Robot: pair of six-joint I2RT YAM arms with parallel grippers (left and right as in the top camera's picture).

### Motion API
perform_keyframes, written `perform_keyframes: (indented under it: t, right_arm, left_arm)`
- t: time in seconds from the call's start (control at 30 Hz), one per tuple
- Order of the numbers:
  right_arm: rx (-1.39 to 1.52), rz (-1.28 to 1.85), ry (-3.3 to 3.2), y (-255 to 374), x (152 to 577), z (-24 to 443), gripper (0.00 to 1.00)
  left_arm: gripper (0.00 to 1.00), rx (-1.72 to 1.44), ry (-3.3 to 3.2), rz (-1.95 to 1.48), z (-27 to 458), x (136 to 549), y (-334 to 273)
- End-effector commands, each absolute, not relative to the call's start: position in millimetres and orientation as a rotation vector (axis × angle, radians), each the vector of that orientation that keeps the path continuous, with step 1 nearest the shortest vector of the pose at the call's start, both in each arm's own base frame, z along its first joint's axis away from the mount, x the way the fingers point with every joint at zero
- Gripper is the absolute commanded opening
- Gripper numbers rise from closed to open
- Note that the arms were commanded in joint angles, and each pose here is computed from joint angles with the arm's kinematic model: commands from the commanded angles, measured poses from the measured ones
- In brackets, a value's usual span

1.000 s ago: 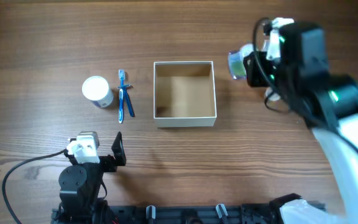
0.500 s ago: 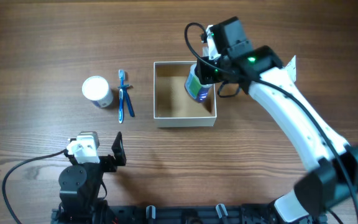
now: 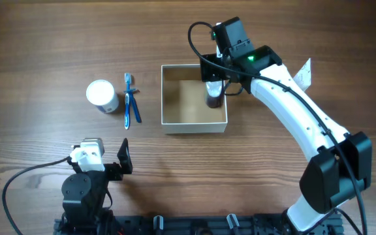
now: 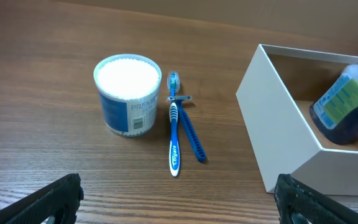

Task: Pack container
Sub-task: 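Release the pump bottle and move the right gripper to the white lotion bottle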

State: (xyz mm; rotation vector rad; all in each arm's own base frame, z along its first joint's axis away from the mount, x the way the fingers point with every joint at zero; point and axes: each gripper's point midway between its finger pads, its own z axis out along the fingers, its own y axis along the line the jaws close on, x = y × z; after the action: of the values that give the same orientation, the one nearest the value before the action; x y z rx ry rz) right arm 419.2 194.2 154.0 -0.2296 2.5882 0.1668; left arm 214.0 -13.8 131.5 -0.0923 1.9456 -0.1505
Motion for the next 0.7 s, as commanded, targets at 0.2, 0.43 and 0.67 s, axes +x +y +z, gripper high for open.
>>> perform_keyframes:
  t: [0.2,0.43,0.67]
  right_arm:
    - [0.215,0.151,2.32,49.4,373.9,308.0,0.93]
    - [0.57,0.068,2.512,-47.7,365.9,246.9,0.86]
    - [0.61,0.081,2.71,-47.1,381.0,179.2,0.72]
  left_arm:
    - [1.0,-0.084,1.939,-0.152,131.6,214.2,-14.1]
    - [1.0,-0.084,1.939,-0.152,131.5,214.2,-14.1]
    - [1.0,-0.084,1.939,-0.152,131.6,214.2,-14.1]
